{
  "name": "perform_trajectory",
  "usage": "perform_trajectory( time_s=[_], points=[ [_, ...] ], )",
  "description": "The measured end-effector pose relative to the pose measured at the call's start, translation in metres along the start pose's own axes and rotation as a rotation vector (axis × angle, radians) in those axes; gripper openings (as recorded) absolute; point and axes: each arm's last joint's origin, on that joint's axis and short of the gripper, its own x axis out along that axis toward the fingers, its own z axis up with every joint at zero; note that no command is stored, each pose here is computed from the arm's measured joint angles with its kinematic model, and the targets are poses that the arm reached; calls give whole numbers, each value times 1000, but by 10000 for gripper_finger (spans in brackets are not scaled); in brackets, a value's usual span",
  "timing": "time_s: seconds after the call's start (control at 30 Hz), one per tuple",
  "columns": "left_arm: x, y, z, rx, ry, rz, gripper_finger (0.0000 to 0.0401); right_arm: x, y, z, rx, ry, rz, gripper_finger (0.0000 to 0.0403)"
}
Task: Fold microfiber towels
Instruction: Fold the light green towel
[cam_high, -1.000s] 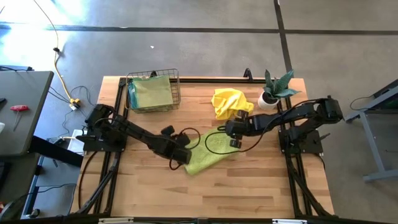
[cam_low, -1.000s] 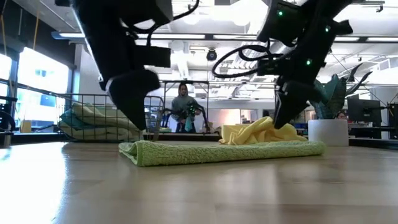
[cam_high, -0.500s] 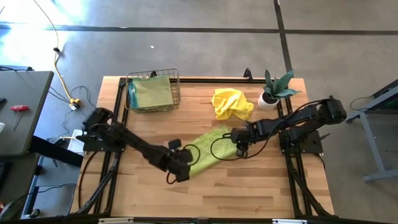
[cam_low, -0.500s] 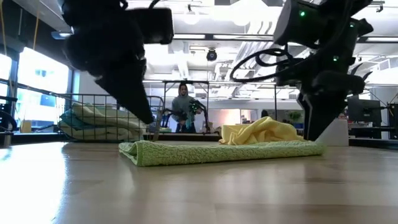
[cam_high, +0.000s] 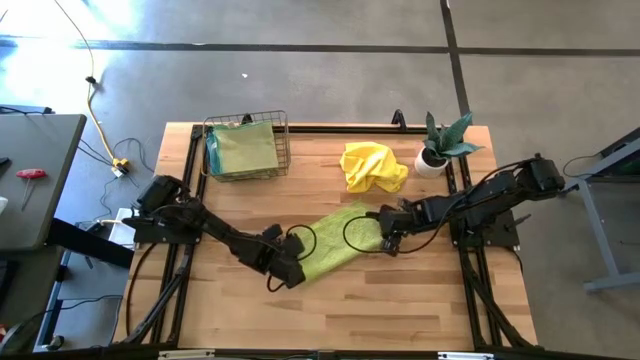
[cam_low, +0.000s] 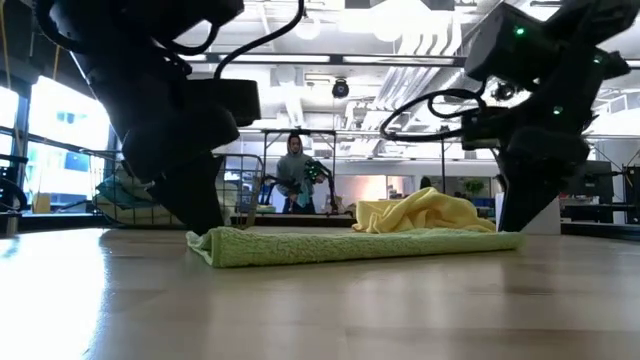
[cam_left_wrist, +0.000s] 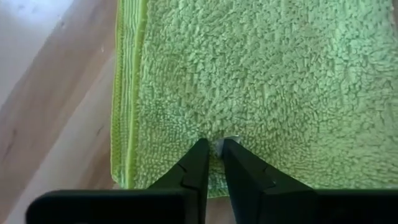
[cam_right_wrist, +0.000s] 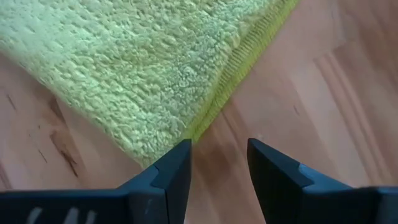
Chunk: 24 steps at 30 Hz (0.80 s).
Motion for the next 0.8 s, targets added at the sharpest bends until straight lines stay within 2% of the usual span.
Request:
perform_trajectory(
  time_s=[0.13, 0.27, 0.33, 0.5, 0.63, 0.8],
  points=[
    [-3, -8, -2, -45, 25, -83, 36, 4, -5, 1, 63, -75, 63, 149],
    [-5, -16, -3, -57, 18, -159, 30, 9, -8, 9, 121, -157, 233, 149],
    [-6, -18, -5, -51, 17, -166, 27, 10, -11, 12, 138, -179, 280, 149],
    [-7, -19, -7, -50, 20, -166, 20, 11, -22, 16, 155, -168, 315, 149],
    [-7, -19, -7, -56, 24, -166, 19, 8, -32, 21, 118, -132, 275, 149],
    [-7, -19, -7, -57, 23, -166, 19, 7, -46, 26, 122, -163, 86, 149]
  ],
)
